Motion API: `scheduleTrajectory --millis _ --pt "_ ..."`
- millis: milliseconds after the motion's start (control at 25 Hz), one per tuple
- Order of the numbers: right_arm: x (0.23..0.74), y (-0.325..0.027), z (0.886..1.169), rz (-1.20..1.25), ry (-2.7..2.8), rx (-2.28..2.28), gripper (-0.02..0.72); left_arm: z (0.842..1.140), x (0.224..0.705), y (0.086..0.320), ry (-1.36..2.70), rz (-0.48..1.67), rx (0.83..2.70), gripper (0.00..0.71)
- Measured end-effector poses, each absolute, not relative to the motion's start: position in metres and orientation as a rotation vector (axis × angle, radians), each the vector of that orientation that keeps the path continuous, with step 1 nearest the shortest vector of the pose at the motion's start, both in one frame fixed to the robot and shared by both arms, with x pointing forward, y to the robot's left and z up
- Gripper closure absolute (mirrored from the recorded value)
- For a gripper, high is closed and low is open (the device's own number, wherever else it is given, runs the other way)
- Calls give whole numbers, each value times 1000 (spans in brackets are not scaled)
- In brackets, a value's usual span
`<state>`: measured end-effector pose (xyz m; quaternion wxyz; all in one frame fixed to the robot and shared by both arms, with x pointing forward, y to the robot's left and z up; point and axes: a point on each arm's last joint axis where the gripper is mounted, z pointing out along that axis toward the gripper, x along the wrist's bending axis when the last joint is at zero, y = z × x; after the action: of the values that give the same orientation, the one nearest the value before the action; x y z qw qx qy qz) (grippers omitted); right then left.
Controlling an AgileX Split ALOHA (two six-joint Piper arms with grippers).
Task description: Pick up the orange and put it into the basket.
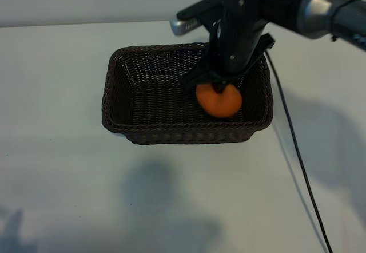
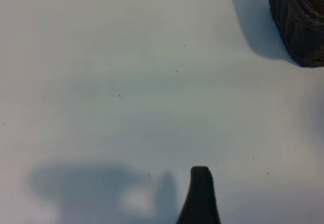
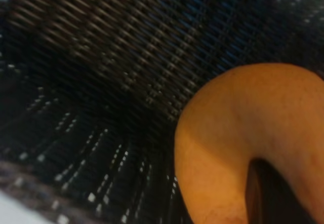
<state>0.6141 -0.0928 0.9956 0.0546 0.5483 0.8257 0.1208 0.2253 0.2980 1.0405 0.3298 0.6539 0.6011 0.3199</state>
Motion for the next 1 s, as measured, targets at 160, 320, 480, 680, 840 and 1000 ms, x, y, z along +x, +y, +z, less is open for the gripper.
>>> scheduleTrajectory --millis 160,320,480,680,840,1000 --pt "621 -89 972 331 2523 1673 619 1040 225 298 1572 837 1710 117" --pt "623 -88 956 294 2537 1682 619 1040 225 298 1572 837 1710 117" --pt "624 -87 956 301 2534 1680 601 1040 225 298 1572 837 1710 117" --pt "624 -88 956 300 2532 1684 386 1040 225 298 1572 837 1710 118" --pt "622 -89 960 285 2539 1689 131 1040 225 298 1572 837 1710 118" --pt "618 -91 979 324 2525 1680 15 1040 225 298 1572 837 1710 118"
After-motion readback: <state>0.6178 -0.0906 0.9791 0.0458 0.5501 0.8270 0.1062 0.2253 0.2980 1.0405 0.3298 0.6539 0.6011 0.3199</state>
